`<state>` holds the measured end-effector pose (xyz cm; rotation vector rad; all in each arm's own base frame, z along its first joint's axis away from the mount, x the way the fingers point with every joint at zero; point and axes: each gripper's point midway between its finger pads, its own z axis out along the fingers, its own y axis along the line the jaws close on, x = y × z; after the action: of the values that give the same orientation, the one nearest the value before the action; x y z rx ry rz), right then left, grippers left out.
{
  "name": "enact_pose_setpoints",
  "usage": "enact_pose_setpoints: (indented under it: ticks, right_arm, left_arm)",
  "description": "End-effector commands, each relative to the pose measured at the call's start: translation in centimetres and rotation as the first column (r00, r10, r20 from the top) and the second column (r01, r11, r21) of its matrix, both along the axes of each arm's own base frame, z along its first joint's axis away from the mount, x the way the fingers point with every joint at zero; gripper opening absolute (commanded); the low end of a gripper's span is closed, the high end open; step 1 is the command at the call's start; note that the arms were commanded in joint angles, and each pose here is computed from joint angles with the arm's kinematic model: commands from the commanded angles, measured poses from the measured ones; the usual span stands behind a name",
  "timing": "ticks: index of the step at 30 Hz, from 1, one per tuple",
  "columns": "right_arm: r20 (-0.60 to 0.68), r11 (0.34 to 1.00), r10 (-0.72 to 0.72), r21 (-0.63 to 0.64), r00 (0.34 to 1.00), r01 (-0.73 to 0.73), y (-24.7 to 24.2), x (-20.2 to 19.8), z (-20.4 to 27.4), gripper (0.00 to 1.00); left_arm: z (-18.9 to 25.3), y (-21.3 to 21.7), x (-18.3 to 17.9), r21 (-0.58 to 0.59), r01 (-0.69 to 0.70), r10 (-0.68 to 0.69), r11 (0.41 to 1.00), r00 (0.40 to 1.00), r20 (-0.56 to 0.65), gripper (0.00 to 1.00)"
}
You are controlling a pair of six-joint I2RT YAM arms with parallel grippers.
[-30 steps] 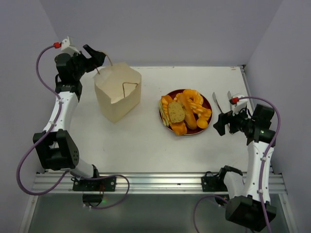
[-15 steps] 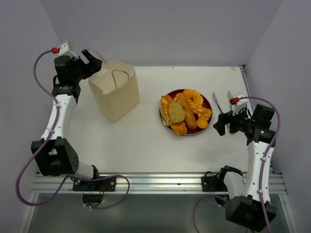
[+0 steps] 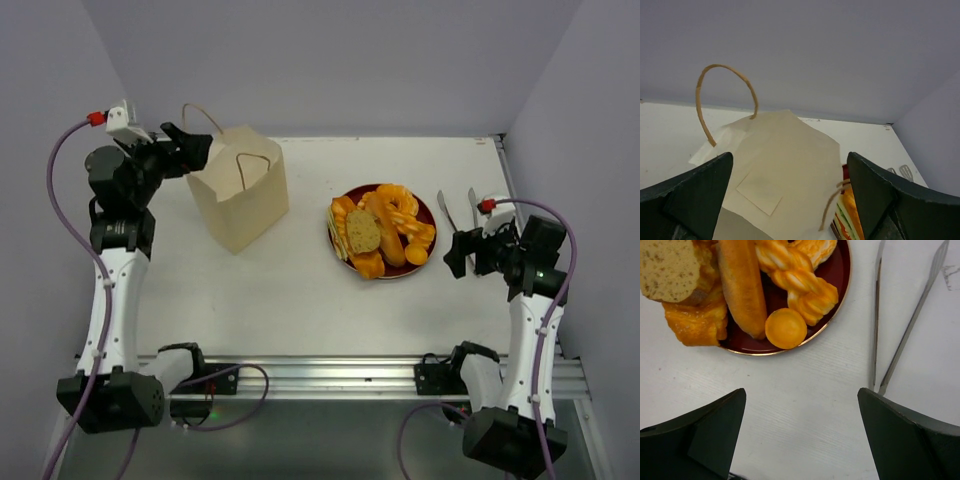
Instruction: Take the fake bread out of the paper bag
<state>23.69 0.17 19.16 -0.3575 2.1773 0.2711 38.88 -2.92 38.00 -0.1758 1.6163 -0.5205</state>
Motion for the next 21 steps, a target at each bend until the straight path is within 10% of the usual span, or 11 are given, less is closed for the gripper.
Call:
enact_pose_setpoints:
  ticks: [1,7,21]
  right_arm:
    - [0.070,0.993,-0.107,-0.052,0.992,0.111,-1.8,0.6,2.2,0.99]
    - [0.161,0.958,-0.267,-0.063,0.950,0.280,-3.7,0.3,3.7,0.99]
    - [0.215,0.886,-0.444,-0.038,0.870,0.462,-5.8,-0.5,4.8,0.99]
  left_arm:
    - [1.4,-2.3,-3.6,0.031,0.128,-0.130,0.991,0.987,0.091,1.00]
    - [-0.8,-2.9,-11.2,0.109,0.103,-0.120,0.989,0.979,0.167,1.00]
    - [-12.8,-3.1,-13.7,0.133,0.145,-0.140,0.980,0.989,-0.049,1.00]
